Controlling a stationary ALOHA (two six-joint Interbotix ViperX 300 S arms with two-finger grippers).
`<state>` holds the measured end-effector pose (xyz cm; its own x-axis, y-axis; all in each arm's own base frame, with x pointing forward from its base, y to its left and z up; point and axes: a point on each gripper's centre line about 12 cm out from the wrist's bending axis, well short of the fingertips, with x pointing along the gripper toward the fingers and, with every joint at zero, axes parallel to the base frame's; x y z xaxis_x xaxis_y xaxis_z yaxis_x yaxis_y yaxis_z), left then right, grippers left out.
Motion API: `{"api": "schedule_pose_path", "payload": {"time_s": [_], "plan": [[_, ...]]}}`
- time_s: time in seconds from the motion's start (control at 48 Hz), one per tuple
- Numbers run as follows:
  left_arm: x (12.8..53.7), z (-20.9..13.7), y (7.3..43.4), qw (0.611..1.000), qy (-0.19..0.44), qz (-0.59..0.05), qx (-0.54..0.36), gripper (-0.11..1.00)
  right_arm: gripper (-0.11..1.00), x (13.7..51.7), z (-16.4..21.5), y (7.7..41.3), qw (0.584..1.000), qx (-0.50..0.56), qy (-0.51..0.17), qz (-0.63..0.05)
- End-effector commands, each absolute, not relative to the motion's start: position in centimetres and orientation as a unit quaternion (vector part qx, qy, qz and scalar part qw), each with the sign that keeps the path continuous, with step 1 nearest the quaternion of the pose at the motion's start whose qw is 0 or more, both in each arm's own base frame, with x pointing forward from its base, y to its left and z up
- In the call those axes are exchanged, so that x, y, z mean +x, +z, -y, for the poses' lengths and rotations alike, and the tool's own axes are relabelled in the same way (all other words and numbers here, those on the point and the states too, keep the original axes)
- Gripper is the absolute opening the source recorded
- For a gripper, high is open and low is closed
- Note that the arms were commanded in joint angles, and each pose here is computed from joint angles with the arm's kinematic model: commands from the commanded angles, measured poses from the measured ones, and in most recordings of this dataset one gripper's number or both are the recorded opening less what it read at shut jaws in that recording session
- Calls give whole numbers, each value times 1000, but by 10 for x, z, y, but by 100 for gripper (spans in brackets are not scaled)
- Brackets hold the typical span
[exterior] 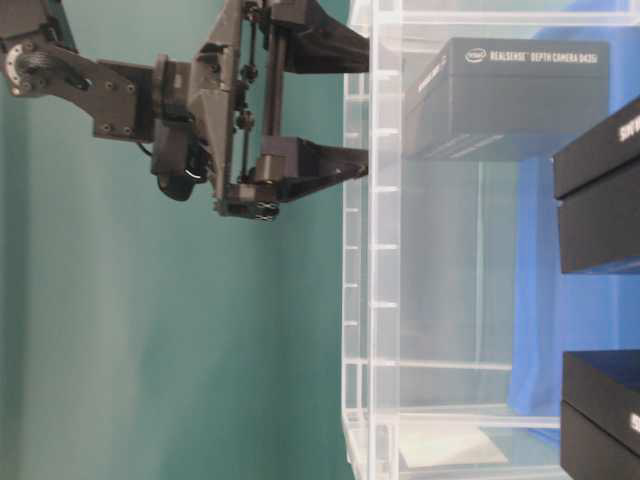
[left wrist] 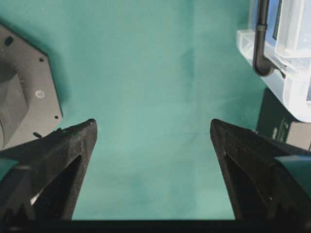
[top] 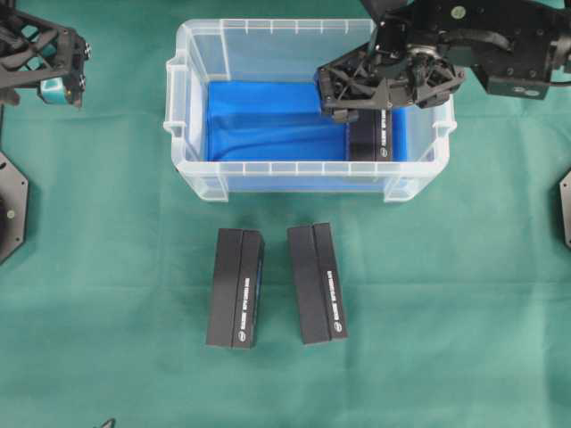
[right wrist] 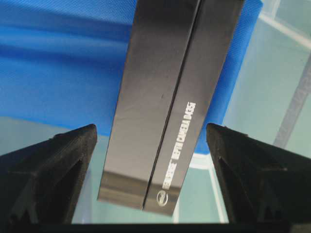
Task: Take out the box from the case.
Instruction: 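Lower the open right gripper around the right black box, then close the right gripper on the right black box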
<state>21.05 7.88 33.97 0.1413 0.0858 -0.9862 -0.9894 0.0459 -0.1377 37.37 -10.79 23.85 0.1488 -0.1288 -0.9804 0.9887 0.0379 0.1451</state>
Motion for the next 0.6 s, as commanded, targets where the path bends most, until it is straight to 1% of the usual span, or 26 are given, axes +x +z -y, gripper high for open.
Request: {"api": "schedule_pose_path", "payload": {"time_s": [0.0, 0.584], "plan": [[209, -79, 348, 574, 471, -442, -504, 95, 90, 374, 111, 242, 578, 498, -486, -427], [209, -78, 348, 579, 466, -446, -498, 95, 90, 383, 121, 209, 565, 498, -494, -435]]}}
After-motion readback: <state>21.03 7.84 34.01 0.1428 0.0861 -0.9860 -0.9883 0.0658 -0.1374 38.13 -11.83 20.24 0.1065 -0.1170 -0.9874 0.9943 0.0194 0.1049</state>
